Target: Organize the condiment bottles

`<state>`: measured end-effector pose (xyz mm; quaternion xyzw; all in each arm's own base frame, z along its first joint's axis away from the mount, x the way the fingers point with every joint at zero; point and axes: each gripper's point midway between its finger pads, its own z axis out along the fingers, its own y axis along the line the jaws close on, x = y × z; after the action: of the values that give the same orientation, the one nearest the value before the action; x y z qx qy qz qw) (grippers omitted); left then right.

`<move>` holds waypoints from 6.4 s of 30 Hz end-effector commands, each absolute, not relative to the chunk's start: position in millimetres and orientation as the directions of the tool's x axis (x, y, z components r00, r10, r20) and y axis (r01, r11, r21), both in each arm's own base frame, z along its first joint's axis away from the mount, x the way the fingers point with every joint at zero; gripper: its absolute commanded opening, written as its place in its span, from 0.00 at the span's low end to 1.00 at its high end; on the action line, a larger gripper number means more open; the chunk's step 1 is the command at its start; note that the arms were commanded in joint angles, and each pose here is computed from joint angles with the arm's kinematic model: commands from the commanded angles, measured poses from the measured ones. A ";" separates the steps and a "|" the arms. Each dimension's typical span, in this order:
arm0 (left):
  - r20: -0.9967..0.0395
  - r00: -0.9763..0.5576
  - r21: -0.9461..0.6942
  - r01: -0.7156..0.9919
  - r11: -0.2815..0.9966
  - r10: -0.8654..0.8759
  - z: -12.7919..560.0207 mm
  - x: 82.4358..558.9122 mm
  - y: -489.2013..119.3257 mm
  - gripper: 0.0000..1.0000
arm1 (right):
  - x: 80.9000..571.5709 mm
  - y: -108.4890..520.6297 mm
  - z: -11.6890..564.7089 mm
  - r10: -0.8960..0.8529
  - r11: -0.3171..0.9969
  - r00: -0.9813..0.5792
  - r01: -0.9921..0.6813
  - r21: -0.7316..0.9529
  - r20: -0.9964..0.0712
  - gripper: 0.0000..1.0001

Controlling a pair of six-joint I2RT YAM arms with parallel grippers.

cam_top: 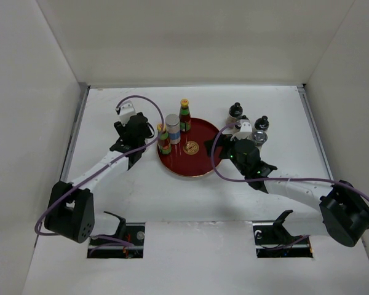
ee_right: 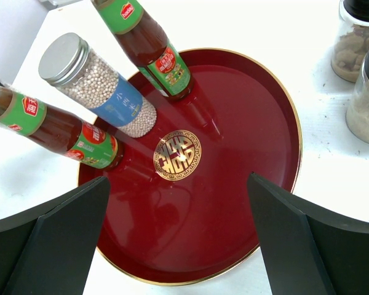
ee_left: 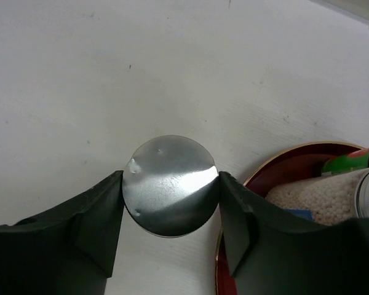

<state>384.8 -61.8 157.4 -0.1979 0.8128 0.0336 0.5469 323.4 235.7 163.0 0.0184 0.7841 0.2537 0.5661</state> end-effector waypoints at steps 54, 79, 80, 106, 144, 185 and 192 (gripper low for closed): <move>-0.966 -0.200 -0.192 0.145 0.971 -0.162 182.2 303.0 -226.4 0.44 | 332.2 221.4 181.0 0.382 0.861 -0.297 -0.229 0.454 -0.875 1.00; -0.903 0.123 -0.421 -0.068 0.904 -0.412 266.5 285.0 -107.6 0.27 | 344.1 201.4 212.2 0.342 0.910 -0.255 -0.152 0.386 -0.905 0.31; -0.902 0.123 -0.427 -0.109 0.898 -0.414 257.3 285.8 -97.4 0.26 | 348.1 197.1 215.3 0.342 0.916 -0.249 -0.129 0.381 -0.906 0.33; -0.790 0.004 -0.598 -0.230 0.768 -0.613 141.4 303.9 -52.1 0.42 | 465.7 103.2 169.5 0.129 0.981 -0.414 0.184 0.056 -0.901 1.00; -0.781 0.022 -0.612 -0.225 0.759 -0.624 140.2 304.7 -49.1 0.51 | 422.1 268.4 226.8 0.144 0.952 -0.291 -0.220 0.213 -0.946 0.59; -0.786 0.014 -0.606 -0.222 0.764 -0.619 138.5 305.6 -50.7 0.55 | 523.7 144.8 166.7 0.138 0.989 -0.391 0.101 0.106 -0.910 1.00; -0.787 0.019 -0.605 -0.222 0.765 -0.617 139.6 305.7 -50.3 0.55 | 532.9 139.8 153.8 0.175 0.980 -0.357 0.157 0.126 -0.918 0.85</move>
<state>304.0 -50.0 128.8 -0.3044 0.7005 -0.1389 0.6304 516.4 142.3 125.5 0.0736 0.8536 -0.0023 0.5157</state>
